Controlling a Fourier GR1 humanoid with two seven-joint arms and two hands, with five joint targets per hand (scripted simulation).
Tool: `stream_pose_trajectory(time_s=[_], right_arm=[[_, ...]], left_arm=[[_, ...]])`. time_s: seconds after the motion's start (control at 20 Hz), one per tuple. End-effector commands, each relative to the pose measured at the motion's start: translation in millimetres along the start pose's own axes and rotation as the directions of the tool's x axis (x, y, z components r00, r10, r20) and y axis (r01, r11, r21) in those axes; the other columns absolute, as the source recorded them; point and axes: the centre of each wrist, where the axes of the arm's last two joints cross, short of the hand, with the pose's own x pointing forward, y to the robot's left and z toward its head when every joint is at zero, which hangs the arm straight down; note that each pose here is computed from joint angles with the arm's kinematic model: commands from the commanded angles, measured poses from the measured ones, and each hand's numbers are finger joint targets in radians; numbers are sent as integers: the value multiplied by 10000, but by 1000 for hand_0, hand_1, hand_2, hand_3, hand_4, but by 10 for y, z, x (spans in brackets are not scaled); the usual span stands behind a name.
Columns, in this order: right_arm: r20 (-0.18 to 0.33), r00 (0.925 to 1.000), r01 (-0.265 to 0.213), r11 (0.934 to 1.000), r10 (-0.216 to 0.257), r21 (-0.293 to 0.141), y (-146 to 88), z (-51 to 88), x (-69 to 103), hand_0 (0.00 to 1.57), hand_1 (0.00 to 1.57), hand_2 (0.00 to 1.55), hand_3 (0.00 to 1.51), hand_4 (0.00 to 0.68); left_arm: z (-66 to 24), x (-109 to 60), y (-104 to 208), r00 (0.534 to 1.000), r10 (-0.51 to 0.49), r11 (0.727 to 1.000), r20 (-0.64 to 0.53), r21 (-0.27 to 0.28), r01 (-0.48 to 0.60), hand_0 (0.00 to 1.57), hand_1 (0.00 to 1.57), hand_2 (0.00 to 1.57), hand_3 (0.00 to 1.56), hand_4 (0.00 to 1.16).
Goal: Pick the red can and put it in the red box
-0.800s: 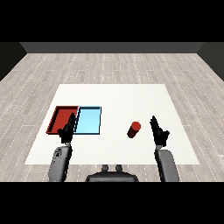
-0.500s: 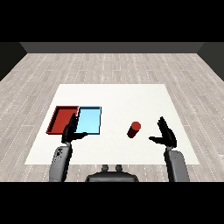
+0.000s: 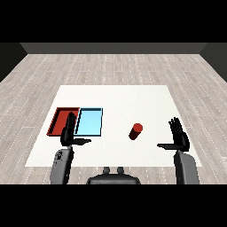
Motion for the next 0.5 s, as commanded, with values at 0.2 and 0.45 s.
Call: stream_pose_trajectory(time_s=[0.2,0.45], right_arm=[[511,9986,119,9999,-118,-30,-96,74,-198,0,0,0,0,0],[100,9987,498,9985,-501,244,3,-122,-190,0,0,0,0,0]], left_arm=[[-54,86,13,9981,277,9996,545,-80,-274,0,0,0,0,0],[-136,-35,32,9974,480,9988,531,-67,-477,0,0,0,0,0]])
